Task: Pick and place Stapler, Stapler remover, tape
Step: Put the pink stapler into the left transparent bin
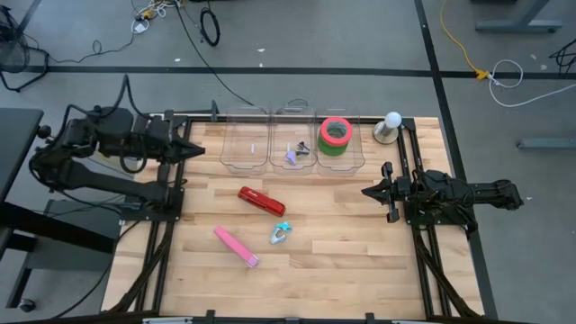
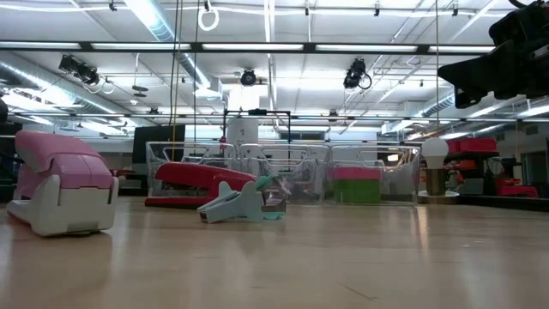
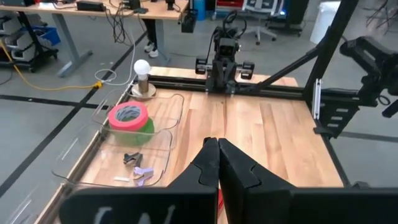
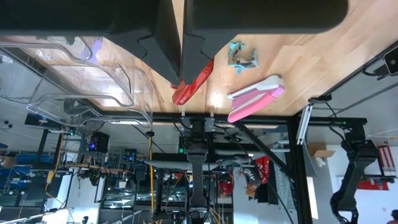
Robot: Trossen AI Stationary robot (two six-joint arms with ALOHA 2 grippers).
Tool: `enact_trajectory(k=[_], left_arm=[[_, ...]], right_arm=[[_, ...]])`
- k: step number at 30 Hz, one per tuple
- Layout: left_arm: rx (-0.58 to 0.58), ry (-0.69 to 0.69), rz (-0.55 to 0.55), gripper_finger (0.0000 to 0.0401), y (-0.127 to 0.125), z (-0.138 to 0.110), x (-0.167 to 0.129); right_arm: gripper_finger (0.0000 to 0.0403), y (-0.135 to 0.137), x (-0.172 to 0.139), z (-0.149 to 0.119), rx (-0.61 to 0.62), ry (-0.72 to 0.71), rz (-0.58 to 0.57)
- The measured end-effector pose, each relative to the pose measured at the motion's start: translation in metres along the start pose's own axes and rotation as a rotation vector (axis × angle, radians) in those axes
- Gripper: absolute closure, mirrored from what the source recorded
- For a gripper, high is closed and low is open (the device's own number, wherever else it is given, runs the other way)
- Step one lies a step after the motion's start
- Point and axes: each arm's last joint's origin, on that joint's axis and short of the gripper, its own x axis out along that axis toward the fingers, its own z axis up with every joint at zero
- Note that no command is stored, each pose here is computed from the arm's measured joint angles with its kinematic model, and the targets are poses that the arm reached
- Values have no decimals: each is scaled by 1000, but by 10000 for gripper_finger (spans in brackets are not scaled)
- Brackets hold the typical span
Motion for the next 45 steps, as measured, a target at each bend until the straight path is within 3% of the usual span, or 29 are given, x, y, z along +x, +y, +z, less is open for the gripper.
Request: enact_trajectory(k=[11,19,32,36,45], left_arm=[[10,125,6,398,-4,2,44],[12,232,-65,398,-9,-1,81],[184,357,-226,398,-16,-10,129],[181,389,-285,398,-19,-14,140],[189,421,-304,398,-22,-18,152]], right_arm=[[385,0,0,0,0,0,0],[385,0,0,0,0,0,0],[385,0,0,0,0,0,0],[385,0,0,0,0,1,0],[385,0,0,0,0,0,0]])
